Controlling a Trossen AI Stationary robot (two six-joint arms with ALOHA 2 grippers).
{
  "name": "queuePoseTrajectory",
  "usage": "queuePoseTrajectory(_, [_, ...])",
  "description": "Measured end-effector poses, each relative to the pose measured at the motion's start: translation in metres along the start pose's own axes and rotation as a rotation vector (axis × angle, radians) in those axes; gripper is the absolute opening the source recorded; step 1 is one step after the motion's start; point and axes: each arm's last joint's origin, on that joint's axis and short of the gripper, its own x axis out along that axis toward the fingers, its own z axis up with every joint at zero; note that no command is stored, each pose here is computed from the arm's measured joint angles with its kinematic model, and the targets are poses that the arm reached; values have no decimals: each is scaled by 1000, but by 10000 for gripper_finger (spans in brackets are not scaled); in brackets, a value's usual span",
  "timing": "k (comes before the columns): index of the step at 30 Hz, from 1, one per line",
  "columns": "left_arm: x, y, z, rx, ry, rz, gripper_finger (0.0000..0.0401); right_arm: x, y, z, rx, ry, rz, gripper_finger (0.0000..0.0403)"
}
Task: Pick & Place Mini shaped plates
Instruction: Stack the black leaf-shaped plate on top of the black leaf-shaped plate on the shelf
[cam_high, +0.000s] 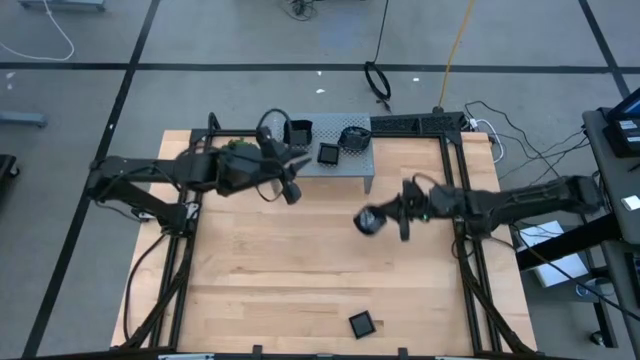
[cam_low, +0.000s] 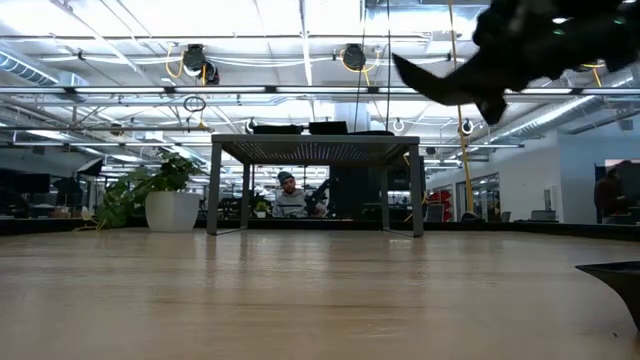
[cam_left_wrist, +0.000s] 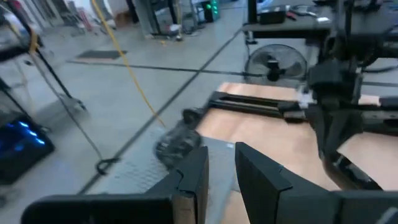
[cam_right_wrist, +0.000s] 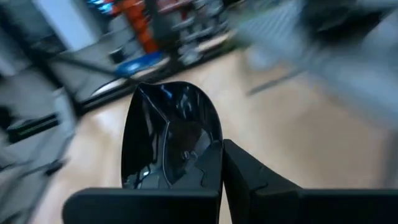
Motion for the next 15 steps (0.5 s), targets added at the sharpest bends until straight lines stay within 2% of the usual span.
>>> queuePoseTrajectory(5, [-2,18,4,53,-10,49,86,-1,-16,47,-88,-83,-157,0])
queuePoseTrajectory(10, [3,32,3,107,6,100,86,-6,-31,92,-48,-188,-285,0])
queuePoseTrajectory(15, [8,47,2,97,17,152,86,-11,-47,119,-75,-196,-317,0])
